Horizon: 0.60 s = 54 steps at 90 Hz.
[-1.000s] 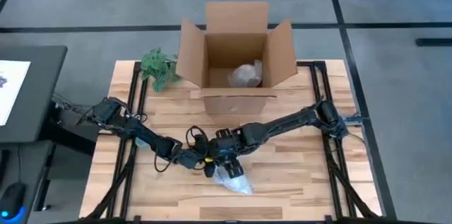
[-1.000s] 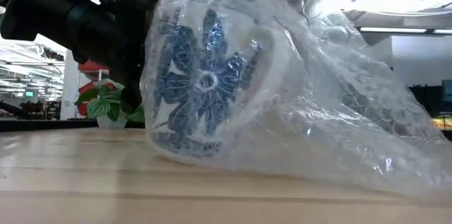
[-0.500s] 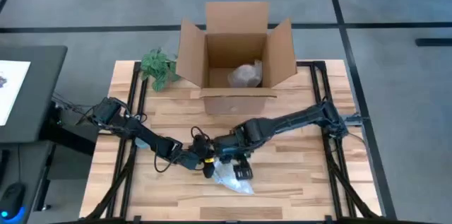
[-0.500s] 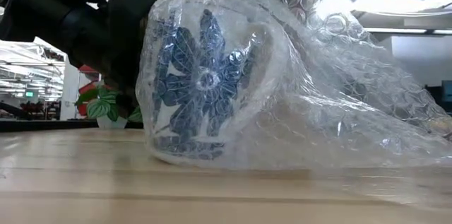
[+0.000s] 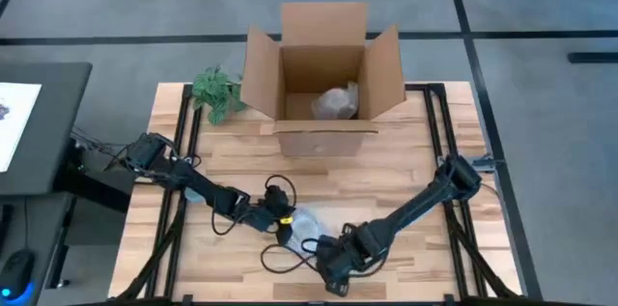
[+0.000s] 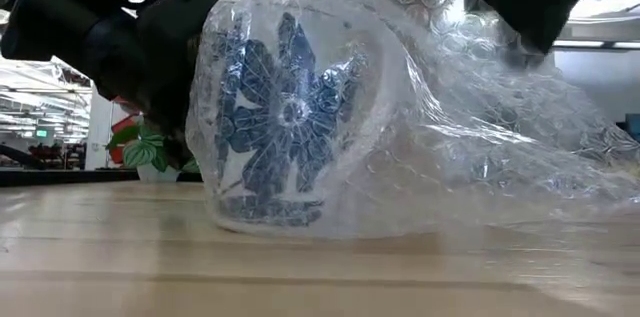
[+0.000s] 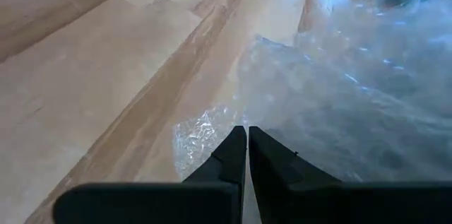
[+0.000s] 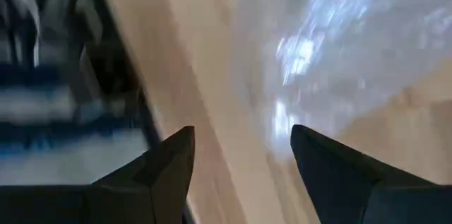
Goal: Wrap mug
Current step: Wrap the blue mug with bubble wrap, then put the wrapped blue mug into the box
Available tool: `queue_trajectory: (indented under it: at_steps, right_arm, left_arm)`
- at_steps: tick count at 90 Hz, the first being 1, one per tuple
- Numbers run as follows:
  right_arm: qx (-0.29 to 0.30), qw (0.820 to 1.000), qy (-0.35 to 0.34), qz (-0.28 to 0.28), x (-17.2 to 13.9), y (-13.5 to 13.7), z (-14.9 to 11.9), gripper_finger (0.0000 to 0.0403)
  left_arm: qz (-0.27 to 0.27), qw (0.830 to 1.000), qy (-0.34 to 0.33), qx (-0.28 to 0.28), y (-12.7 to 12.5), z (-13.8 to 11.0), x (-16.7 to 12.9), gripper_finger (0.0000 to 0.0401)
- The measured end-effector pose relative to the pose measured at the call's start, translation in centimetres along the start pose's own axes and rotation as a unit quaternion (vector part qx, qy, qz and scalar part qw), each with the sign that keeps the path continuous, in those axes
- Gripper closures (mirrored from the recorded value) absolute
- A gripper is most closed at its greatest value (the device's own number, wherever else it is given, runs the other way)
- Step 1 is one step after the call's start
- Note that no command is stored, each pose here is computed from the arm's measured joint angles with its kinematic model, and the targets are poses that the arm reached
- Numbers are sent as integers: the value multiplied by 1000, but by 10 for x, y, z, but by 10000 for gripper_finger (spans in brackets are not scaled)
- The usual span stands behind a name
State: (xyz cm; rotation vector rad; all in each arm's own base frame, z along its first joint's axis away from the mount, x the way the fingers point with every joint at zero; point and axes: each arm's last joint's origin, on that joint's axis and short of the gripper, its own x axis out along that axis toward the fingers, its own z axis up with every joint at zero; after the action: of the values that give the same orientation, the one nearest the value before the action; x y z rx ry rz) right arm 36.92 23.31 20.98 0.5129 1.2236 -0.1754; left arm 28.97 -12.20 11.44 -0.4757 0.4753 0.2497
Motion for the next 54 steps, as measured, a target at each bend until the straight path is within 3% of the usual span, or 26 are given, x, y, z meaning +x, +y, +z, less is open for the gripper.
queue_trajectory:
  at_steps: [16, 38, 54]
  right_arm:
    - [53, 995, -69, -47, 16, -18, 9, 178]
    - [-22, 994, -106, -19, 21, -27, 41, 191]
    - [-34, 994, -98, -35, 28, -39, 51, 211]
  left_arm:
    - [-9, 1000, 7, 0, -1, 0, 0, 401]
    - [-10, 1000, 3, -3, 0, 1, 0, 401]
    - [-8, 1000, -4, -12, 2, 5, 3, 401]
